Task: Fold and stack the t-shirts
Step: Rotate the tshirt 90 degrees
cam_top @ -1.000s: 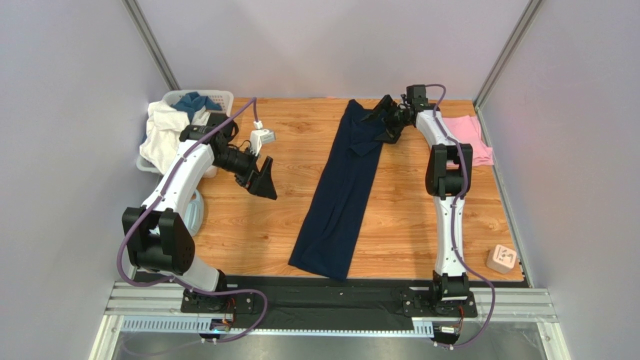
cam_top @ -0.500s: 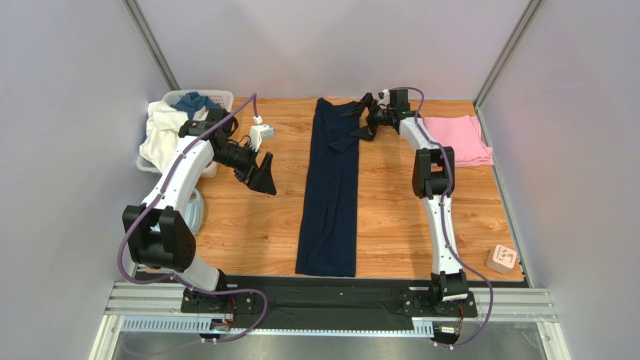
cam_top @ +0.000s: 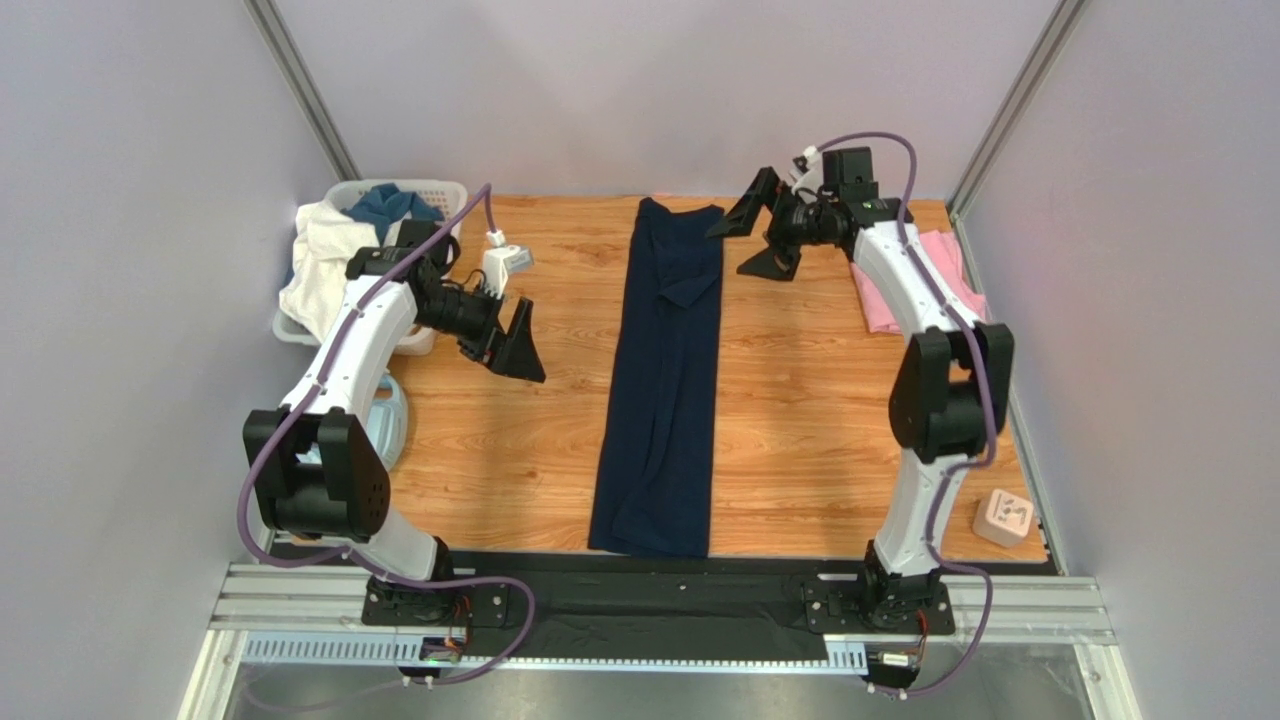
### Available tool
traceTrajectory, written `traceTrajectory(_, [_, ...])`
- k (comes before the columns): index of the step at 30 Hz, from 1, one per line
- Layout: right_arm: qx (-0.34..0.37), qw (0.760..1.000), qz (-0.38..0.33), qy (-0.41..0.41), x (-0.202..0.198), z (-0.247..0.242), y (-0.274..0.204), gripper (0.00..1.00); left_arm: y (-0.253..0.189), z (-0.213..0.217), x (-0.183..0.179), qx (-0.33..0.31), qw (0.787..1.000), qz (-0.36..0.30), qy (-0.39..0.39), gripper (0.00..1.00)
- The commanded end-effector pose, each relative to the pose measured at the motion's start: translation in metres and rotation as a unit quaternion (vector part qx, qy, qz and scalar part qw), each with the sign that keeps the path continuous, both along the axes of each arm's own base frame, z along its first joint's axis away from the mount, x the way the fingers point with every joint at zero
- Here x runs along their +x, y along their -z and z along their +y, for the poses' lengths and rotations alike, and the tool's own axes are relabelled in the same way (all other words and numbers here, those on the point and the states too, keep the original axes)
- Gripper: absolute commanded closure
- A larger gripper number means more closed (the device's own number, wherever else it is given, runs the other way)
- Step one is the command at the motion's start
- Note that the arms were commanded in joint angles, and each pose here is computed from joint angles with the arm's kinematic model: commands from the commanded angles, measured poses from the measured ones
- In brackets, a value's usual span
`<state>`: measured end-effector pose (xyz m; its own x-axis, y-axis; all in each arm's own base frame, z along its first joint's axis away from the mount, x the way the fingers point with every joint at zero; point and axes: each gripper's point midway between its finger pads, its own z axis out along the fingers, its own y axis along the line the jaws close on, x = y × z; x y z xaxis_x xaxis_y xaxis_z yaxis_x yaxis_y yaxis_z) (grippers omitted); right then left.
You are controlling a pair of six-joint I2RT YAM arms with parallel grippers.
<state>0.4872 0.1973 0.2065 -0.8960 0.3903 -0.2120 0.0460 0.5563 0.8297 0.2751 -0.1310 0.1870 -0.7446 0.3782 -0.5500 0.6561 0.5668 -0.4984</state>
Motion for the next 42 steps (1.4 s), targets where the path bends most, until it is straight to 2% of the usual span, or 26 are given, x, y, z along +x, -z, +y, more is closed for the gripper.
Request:
traceTrajectory(1, [-0.025,0.997,0.012,-0.075,-0.081,0.044,0.019,0.00,-0.007,-0.001,0.010,-0.025,0.999,-0.017,-0.036,0.00])
traceTrajectory(4, [-0.042,0.989,0.047,-0.135,-0.136,0.080,0.052,0.00,-0.008,-0.004,0.024,-0.037,0.997,-0.018,-0.060,0.00])
traceTrajectory(7, [-0.053,0.982,0.070,-0.169,-0.167,0.107,0.077,0.00,-0.012,-0.008,0.033,-0.051,0.996,-0.017,-0.066,0.00])
traceTrajectory(12, [-0.101,0.969,0.095,-0.205,-0.190,0.131,0.112,0.00,-0.013,-0.006,0.027,-0.047,0.997,-0.024,-0.061,0.00])
traceTrajectory(15, [-0.163,0.960,0.096,-0.209,-0.183,0.126,0.126,0.00,-0.012,-0.005,0.019,-0.042,0.997,-0.032,-0.059,0.00])
traceTrajectory(23, [-0.195,0.954,0.097,-0.208,-0.169,0.122,0.133,0.00,-0.004,-0.004,0.009,-0.039,0.997,-0.032,-0.053,0.00])
traceTrajectory(33, [-0.191,0.949,0.136,-0.211,-0.177,0.124,0.165,0.00,-0.005,0.002,0.004,-0.035,0.997,-0.042,-0.050,0.00])
traceTrajectory(42, [-0.121,0.958,0.117,-0.233,-0.179,0.150,0.139,0.00,0.000,0.006,0.003,-0.029,0.998,-0.039,-0.051,0.00])
